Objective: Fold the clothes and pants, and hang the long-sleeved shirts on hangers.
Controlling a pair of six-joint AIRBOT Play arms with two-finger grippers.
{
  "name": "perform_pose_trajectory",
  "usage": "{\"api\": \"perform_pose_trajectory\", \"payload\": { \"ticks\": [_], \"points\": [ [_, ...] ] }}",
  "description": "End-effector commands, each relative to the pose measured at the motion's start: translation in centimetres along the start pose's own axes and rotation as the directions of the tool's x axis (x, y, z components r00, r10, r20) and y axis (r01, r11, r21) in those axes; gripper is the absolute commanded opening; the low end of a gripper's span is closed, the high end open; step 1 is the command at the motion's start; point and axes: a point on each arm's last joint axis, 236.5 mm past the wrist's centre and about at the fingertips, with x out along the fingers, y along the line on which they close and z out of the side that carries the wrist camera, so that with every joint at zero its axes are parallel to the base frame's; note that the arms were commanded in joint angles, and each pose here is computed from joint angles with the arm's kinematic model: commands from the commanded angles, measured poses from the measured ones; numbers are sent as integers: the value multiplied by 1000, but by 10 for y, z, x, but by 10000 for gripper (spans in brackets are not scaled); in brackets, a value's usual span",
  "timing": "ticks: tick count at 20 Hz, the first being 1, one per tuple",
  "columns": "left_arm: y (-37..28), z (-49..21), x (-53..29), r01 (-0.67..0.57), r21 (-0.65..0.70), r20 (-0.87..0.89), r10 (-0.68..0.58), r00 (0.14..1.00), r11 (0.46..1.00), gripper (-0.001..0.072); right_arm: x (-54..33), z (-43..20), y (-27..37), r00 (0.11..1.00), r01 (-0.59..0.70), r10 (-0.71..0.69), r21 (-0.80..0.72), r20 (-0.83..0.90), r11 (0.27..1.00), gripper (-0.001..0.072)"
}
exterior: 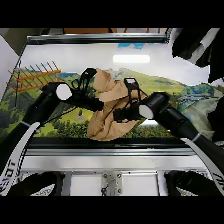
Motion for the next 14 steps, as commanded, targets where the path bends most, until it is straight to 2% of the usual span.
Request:
{"api": "perform_pose_trajectory", "payload": {
  "ticks": [1,8,14],
  "points": [
    [-30,-7,-28,61,16,58,-62,996,998,16,42,3,31,996,-82,84,123,-6,989,568],
    [-39,-7,-43,70,23,90,-72,993,997,16,77,-6,26,996,-45,60,219,-64,975,568],
    [-37,-7,-42,63,24,90,-65,994,998,16,103,-30,31,989,-13,43,208,-139,978,568]
  ]
}}
